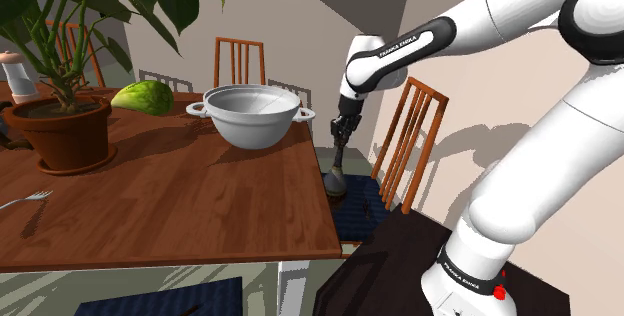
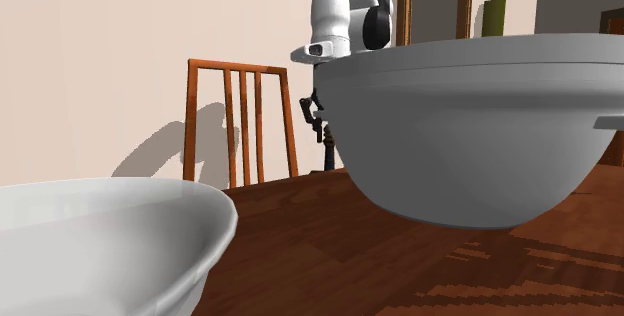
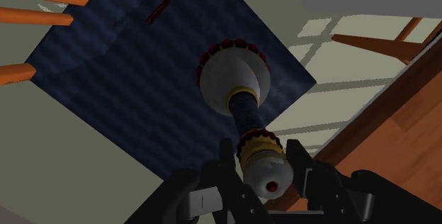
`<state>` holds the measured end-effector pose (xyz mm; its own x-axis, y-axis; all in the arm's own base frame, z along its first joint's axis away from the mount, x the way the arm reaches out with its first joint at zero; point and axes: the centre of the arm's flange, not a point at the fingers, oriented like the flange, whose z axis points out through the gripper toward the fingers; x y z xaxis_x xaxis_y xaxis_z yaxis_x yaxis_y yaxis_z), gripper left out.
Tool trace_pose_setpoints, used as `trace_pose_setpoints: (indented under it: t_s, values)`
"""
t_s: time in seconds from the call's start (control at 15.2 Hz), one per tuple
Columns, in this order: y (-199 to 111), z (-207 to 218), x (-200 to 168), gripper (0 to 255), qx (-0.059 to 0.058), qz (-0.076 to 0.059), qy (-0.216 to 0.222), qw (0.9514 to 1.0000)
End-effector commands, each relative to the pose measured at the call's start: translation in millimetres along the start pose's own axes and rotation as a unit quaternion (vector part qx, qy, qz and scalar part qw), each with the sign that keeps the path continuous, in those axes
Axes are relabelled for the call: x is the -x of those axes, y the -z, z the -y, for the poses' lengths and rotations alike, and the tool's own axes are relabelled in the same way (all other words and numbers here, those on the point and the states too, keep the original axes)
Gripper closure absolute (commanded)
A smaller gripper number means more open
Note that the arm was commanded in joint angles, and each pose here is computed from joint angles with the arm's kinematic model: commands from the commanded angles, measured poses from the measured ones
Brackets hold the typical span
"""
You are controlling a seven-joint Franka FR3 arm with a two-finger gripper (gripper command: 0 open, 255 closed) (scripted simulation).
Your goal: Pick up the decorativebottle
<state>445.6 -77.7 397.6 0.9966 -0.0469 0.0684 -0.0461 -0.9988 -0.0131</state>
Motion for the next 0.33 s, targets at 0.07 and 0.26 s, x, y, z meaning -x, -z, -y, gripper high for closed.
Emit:
trace_pose_setpoints:
  t_s: [0.07,0.26]
  values:
    - [16,-1,-1,255,0.0,0.0,0.0,1.0]
    - [22,-1,-1,255,0.0,0.0,0.0,1.0]
